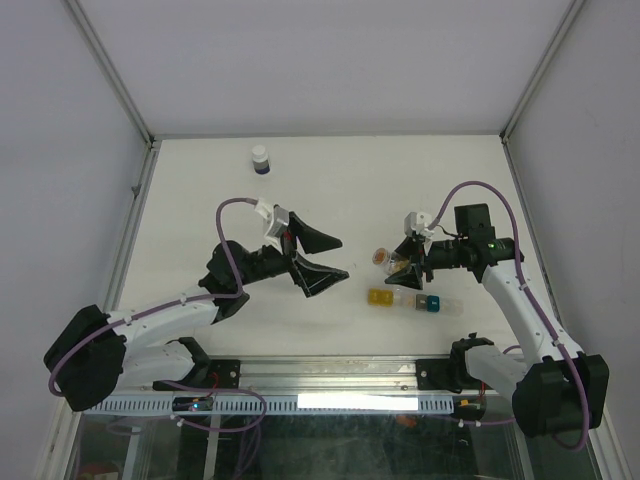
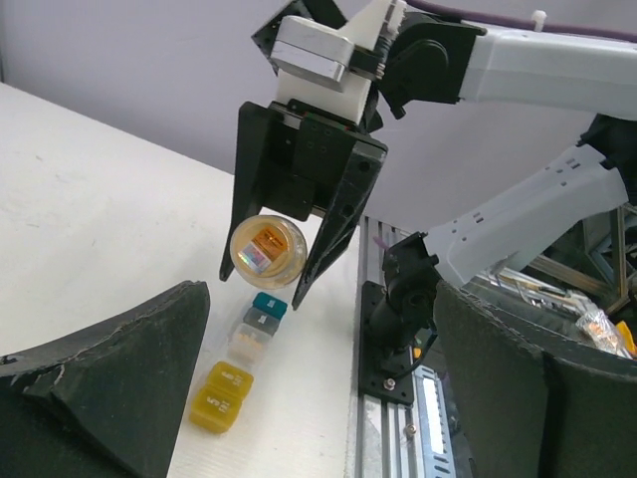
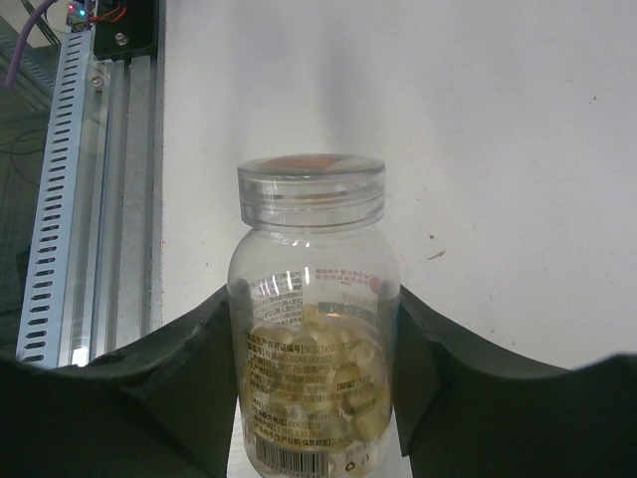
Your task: Sort the pills into containers
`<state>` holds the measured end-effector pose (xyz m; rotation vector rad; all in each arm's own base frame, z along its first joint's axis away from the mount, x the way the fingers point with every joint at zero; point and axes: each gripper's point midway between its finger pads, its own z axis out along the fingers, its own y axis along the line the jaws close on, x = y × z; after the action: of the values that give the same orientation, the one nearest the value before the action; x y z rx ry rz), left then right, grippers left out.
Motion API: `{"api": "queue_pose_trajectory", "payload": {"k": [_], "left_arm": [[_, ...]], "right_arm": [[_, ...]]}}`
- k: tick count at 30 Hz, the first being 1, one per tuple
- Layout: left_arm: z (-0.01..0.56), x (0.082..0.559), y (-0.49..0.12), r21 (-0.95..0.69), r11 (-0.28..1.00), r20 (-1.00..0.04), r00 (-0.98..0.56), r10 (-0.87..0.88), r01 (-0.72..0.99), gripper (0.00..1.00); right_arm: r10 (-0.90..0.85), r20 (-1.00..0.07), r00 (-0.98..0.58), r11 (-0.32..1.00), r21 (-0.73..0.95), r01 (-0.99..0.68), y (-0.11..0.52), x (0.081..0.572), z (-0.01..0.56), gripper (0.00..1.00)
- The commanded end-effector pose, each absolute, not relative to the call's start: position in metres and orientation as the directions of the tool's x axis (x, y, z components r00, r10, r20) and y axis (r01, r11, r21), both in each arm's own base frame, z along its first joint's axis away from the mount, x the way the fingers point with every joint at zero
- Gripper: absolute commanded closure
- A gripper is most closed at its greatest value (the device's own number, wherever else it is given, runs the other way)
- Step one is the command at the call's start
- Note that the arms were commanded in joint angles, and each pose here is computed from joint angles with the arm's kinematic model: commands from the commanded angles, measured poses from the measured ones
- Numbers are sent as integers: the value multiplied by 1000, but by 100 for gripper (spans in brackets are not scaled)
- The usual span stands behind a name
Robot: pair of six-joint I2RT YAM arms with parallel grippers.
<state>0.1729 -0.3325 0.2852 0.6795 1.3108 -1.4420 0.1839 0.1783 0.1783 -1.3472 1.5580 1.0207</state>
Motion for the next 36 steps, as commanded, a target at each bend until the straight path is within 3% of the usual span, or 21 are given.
{"api": "queue_pose_trajectory", "payload": {"k": [1,7,14,21,26,36], "left_arm": [[302,152,-327,-254,16,-898,-229,-375,967,3],[285,168,-340,-318,70,-894,-274,-353,946,13],[271,172,-374,-245,202,-940,-181,-290,948,13],[273,190,-387,-341,261,-909,-246,-338,903,19],[273,193,-398,-395,259,-893,-302,-333,881,27],[274,197,-407,-434,287,-882,-338,-328,854,32]], "right_arm": [[-300,-953,-48,81,25,-996,181,185,190,100],[-299,-953,-51,79,29,-996,181,184,189,100],[-299,-953,-51,78,29,-997,181,185,189,100],[-298,-953,-52,77,30,-997,182,184,189,100],[-299,-953,-50,78,28,-997,182,184,189,100],[-297,-953,-52,77,30,-997,182,184,189,100]]}}
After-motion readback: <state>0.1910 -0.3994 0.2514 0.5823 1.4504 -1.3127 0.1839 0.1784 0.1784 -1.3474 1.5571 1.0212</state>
